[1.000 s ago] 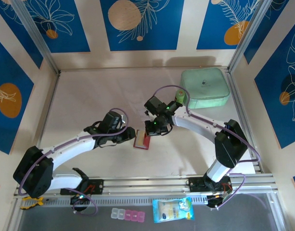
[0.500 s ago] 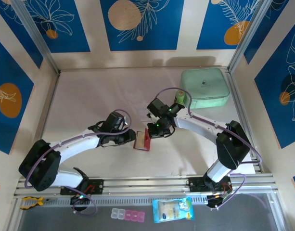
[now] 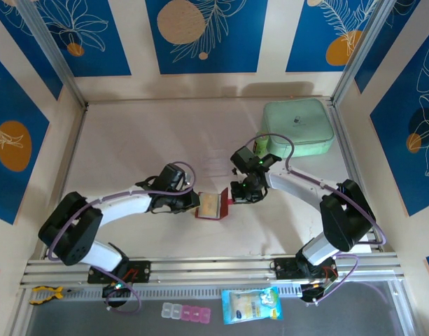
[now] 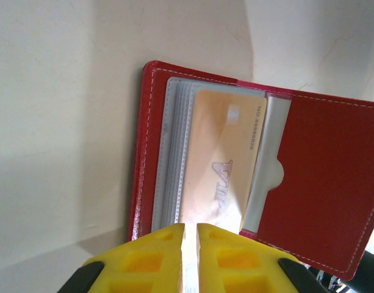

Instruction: Take the credit cards out of the card holder

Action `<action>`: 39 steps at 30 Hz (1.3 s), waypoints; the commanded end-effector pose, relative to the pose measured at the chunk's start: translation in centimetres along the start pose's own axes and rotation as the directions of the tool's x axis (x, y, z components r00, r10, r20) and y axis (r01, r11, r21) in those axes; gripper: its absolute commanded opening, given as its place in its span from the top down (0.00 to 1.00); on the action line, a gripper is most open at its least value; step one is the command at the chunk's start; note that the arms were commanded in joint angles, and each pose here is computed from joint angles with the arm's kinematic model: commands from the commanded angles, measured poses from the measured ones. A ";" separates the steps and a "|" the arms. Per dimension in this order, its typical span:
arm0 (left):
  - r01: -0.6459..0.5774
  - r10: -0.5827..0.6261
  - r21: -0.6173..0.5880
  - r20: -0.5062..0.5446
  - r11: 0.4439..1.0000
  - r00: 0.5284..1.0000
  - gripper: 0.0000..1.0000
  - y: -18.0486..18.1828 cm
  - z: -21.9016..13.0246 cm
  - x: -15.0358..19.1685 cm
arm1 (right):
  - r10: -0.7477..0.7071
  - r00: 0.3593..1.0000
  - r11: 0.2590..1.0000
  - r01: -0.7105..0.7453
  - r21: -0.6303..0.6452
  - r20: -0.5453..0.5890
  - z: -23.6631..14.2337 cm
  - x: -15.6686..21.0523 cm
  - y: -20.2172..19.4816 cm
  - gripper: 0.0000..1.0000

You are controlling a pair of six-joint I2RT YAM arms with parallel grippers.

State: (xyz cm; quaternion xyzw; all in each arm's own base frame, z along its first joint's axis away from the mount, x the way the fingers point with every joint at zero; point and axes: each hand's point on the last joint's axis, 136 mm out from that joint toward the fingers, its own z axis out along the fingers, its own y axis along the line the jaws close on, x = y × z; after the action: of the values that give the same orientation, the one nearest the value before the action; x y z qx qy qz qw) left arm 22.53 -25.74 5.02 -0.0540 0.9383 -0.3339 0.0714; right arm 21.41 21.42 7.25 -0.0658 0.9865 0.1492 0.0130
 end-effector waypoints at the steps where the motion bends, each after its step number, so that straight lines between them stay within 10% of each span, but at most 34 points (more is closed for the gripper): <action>1: 0.017 -0.017 -0.005 -0.019 1.000 1.000 0.87 0.7 0.5 0.4 | 0.025 1.000 1.000 -0.025 0.016 -0.001 0.1 0.3 -0.9 1.00; 39: 0.062 -0.065 -0.076 -0.033 0.995 0.997 0.90 3.8 1.0 1.9 | 0.021 0.998 0.978 -0.010 0.207 -0.052 5.0 0.5 -4.2 0.89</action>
State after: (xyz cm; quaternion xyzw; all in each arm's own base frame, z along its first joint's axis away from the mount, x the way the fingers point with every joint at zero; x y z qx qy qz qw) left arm 21.02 -24.53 2.04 -0.0714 0.9463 -0.3121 0.0444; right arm 22.19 19.92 1.61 -0.0613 0.9958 0.0679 -0.0032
